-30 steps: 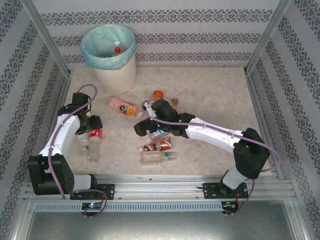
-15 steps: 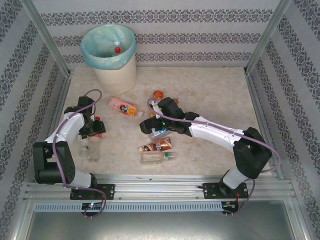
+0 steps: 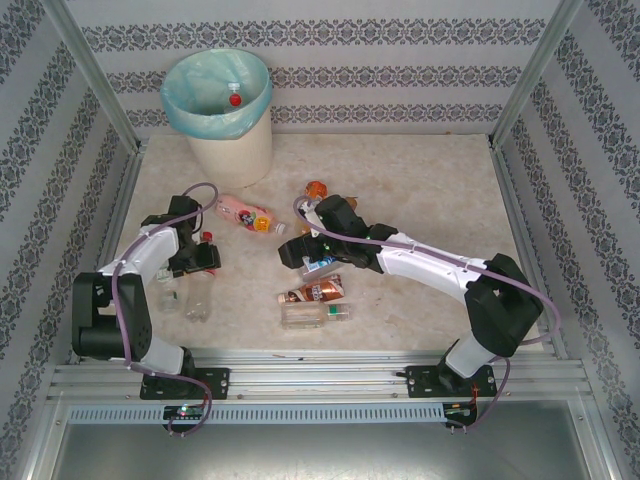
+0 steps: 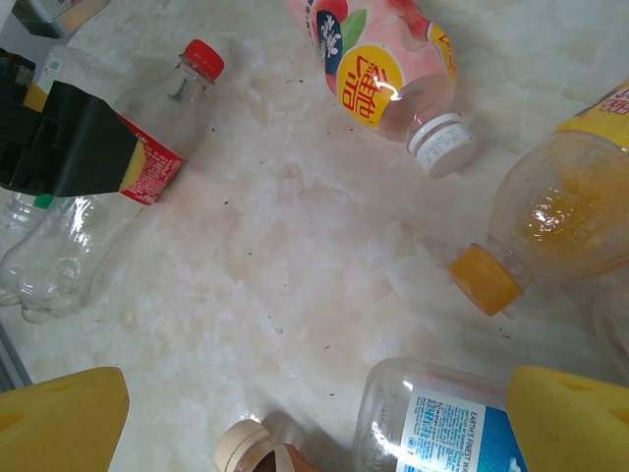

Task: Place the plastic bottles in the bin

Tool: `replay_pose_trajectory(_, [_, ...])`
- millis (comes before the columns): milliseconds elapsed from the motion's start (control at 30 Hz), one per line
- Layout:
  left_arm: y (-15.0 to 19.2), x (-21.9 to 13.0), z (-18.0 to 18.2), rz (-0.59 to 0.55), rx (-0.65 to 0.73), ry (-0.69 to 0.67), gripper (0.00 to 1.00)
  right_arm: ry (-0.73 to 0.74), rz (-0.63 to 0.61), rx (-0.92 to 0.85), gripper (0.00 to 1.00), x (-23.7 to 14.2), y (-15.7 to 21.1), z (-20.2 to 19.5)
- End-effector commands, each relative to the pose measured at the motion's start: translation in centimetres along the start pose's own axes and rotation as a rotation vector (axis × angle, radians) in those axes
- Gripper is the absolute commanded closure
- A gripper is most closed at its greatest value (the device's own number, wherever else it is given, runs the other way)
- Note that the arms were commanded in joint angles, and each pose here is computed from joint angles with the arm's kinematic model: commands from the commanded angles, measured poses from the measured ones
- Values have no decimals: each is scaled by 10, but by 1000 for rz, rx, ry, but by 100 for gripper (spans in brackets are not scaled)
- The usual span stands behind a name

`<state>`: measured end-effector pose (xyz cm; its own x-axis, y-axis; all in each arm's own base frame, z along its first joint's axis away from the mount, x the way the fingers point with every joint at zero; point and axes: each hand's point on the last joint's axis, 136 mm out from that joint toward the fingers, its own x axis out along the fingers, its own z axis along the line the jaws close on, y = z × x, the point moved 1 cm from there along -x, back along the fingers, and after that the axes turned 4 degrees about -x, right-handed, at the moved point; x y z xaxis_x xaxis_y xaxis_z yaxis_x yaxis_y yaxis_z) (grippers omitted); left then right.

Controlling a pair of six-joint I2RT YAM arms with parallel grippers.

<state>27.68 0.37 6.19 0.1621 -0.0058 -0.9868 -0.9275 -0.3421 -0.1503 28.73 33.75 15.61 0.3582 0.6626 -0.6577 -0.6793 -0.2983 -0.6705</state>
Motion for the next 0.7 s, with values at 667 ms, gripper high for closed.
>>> replay_pose_trajectory(667, [-10,-70,-40,-199,124,234,52,26,-80,-22,2,-21,-26,20])
